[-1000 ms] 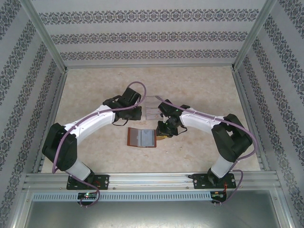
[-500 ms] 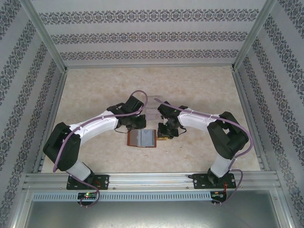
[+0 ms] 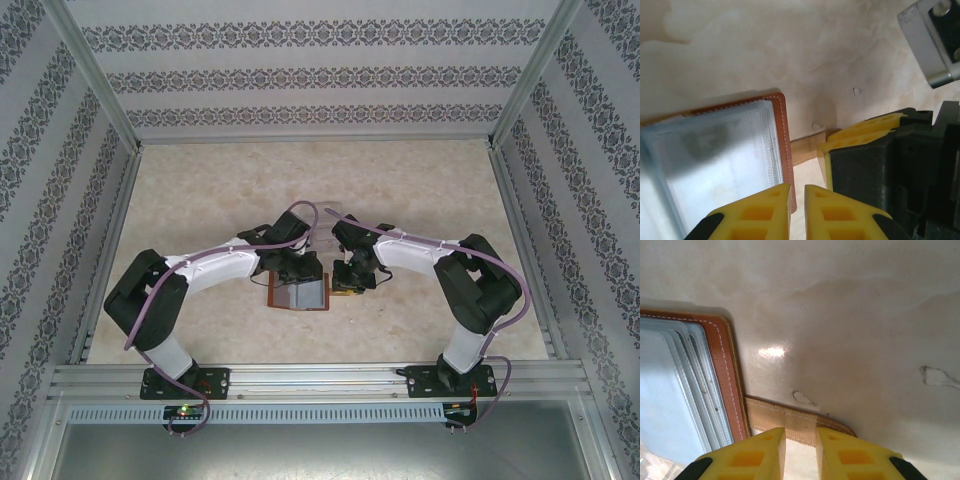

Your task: Take the credit cards out of the card holder

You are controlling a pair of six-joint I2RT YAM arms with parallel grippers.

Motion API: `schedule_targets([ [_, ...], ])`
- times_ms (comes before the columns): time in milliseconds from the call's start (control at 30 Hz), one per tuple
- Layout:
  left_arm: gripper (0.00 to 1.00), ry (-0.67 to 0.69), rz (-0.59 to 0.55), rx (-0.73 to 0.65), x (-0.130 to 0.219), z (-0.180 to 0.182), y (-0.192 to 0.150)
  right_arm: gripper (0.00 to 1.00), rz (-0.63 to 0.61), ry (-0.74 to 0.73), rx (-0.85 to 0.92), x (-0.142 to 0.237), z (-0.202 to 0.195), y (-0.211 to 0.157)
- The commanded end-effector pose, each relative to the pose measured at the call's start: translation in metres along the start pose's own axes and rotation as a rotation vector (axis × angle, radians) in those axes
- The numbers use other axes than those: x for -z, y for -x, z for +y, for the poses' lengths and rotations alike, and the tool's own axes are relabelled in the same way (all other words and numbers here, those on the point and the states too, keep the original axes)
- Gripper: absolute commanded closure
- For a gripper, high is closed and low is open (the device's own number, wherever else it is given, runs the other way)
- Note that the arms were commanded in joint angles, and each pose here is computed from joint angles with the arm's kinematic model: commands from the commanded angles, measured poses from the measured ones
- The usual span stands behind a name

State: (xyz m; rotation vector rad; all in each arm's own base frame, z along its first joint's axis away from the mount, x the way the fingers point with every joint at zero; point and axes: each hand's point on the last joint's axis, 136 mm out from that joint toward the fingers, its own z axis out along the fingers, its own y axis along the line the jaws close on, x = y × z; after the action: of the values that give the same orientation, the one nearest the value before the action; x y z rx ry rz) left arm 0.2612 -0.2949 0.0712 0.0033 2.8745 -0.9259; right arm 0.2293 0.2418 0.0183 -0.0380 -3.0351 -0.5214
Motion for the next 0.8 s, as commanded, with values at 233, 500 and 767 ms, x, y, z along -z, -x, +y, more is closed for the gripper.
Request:
schedule_targets([
  [233, 0.84, -0.056, 0.095, 0.053, -0.023, -0.001, -0.019, 0.75, 0.027, -0.017, -0.003, -0.009, -0.005, -0.004],
  [500, 0.83, -0.003, 0.139, 0.075, -0.03, 0.014, -0.029, 0.75, 0.03, -0.016, -0.003, -0.01, -0.005, -0.004],
  [767, 0.81, 0.1, 0.158, 0.065, -0.029, 0.031, -0.035, 0.75, 0.031, -0.014, -0.002, -0.01, -0.005, -0.003],
])
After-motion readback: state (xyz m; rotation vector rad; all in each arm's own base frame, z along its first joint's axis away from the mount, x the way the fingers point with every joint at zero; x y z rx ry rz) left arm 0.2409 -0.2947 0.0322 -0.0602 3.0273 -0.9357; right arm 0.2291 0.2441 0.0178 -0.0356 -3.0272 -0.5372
